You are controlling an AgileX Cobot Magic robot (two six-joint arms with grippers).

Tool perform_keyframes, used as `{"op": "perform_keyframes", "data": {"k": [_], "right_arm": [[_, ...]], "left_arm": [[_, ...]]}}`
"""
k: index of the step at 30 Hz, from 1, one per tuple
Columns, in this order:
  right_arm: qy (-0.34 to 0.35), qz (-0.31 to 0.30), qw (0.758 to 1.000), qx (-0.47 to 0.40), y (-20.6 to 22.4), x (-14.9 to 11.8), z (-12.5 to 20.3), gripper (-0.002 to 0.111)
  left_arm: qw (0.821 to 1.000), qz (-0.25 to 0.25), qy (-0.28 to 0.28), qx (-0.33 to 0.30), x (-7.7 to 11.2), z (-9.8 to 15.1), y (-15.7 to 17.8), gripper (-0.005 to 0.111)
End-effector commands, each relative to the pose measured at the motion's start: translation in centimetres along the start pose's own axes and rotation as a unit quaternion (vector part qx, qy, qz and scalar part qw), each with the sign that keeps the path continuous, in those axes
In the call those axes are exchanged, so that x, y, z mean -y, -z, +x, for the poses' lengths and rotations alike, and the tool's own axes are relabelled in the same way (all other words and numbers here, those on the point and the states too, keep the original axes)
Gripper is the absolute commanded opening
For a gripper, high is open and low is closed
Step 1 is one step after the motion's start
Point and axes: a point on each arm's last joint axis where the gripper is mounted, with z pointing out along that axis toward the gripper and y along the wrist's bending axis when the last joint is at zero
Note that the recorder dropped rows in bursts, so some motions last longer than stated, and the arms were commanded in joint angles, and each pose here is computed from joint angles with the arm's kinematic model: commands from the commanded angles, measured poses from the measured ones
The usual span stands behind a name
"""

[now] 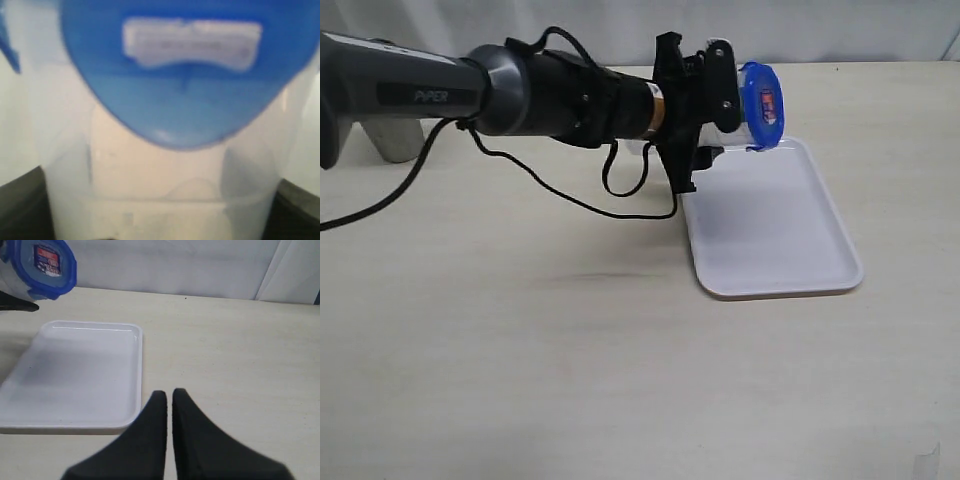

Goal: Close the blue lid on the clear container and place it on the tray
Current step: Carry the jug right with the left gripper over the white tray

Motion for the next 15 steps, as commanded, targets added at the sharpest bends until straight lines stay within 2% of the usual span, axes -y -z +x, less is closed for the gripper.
{"op": "perform_keyframes", "data": {"k": [1, 3, 5, 10, 14, 15], "right_arm": [[0.004, 0.004, 1.000, 0.003, 0.02, 0.05, 0.02, 0.004], [0.004, 0.004, 1.000, 0.003, 0.02, 0.05, 0.02, 0.004], [0.004, 0.004, 1.000, 0.003, 0.02, 0.05, 0.02, 0.004], [0.004, 0.004, 1.000, 0.003, 0.02, 0.05, 0.02, 0.004], [0.004, 0.004, 1.000, 0.003, 0.02, 0.05, 0.02, 0.004], [0.004, 0.004, 1.000, 0.003, 0.02, 0.05, 0.02, 0.004]], "left_arm": [[0.985, -0.077, -0.134, -0.074, -0.73, -2.03, 0.54, 0.000], [0.967, -0.092, -0.211, -0.108, -0.65, -2.42, 0.70, 0.000], [0.951, -0.102, -0.260, -0.136, -0.59, -2.72, 0.87, 0.000], [0.919, -0.110, -0.332, -0.179, -0.69, -2.84, 1.18, 0.000], [0.899, -0.103, -0.382, -0.189, -0.64, -2.96, 1.23, 0.000], [0.885, -0.096, -0.414, -0.192, -0.64, -2.96, 1.23, 0.000]]}}
